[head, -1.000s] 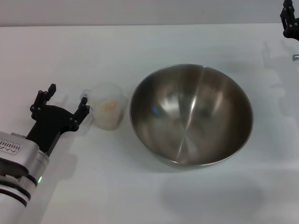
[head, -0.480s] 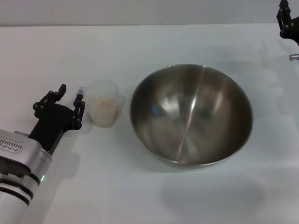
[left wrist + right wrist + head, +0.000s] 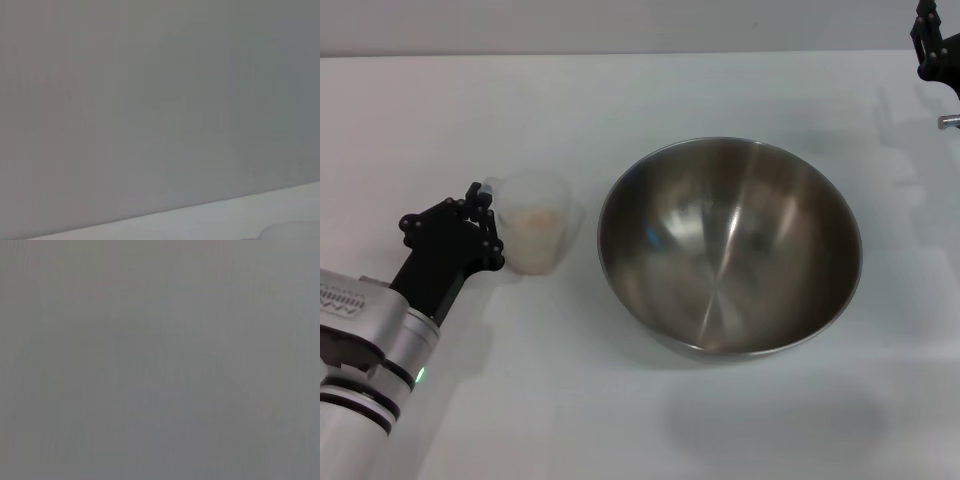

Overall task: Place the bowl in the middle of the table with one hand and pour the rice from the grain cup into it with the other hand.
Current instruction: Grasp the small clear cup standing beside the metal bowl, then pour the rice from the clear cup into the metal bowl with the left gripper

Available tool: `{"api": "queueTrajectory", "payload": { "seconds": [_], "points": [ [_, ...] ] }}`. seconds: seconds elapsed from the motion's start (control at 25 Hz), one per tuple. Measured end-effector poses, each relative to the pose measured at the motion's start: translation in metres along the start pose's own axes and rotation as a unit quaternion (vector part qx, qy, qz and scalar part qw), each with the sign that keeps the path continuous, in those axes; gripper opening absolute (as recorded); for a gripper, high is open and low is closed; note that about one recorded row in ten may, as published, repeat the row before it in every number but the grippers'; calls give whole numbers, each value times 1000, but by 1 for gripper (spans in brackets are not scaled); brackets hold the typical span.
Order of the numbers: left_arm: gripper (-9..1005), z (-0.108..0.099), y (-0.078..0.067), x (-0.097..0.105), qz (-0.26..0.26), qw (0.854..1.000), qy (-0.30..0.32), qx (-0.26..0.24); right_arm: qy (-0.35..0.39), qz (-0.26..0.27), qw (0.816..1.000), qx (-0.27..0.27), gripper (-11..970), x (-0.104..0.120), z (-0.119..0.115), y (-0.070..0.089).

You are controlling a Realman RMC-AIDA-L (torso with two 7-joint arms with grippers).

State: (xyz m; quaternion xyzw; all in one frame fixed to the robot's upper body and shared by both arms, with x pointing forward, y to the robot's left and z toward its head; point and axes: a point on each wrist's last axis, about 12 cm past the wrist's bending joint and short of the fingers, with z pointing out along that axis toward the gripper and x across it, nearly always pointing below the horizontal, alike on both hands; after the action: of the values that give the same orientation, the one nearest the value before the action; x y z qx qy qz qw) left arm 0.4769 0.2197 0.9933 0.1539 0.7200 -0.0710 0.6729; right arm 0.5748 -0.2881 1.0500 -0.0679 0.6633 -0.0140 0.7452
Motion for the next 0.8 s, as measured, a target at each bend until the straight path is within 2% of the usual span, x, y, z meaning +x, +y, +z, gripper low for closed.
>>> {"api": "queueTrajectory", "payload": {
  "seconds": [0.2,0.36,0.48,0.56,0.6,0.64,0.68,0.76,0.8],
  "points": [
    [23,3,1,-2,-11,1000,-3,2,-1,0,1000,-3,486,0,0,2],
    [22,5,1,-3,-10,1000,-6,3,-2,1,1000,-3,485,-1,1,2],
    [22,12,4,-15,5,999,-45,-3,-5,3,1000,-3,485,-2,2,3],
    [22,12,4,-15,5,999,-45,-3,-6,4,1000,-4,486,-3,3,4],
    [22,19,7,-30,48,994,-94,-16,-7,4,1000,-5,486,-3,3,4],
    [22,19,7,-30,48,994,-94,-16,-7,4,1000,-5,486,-3,3,4],
    [22,23,7,-38,75,990,-117,-18,-8,5,1000,-5,486,-3,4,4],
    [22,23,7,-38,75,990,-117,-18,-11,5,1000,-5,486,-4,4,4],
    [23,31,0,-53,153,975,-163,-9,-18,5,1000,-4,487,-6,4,4]
  ]
}}
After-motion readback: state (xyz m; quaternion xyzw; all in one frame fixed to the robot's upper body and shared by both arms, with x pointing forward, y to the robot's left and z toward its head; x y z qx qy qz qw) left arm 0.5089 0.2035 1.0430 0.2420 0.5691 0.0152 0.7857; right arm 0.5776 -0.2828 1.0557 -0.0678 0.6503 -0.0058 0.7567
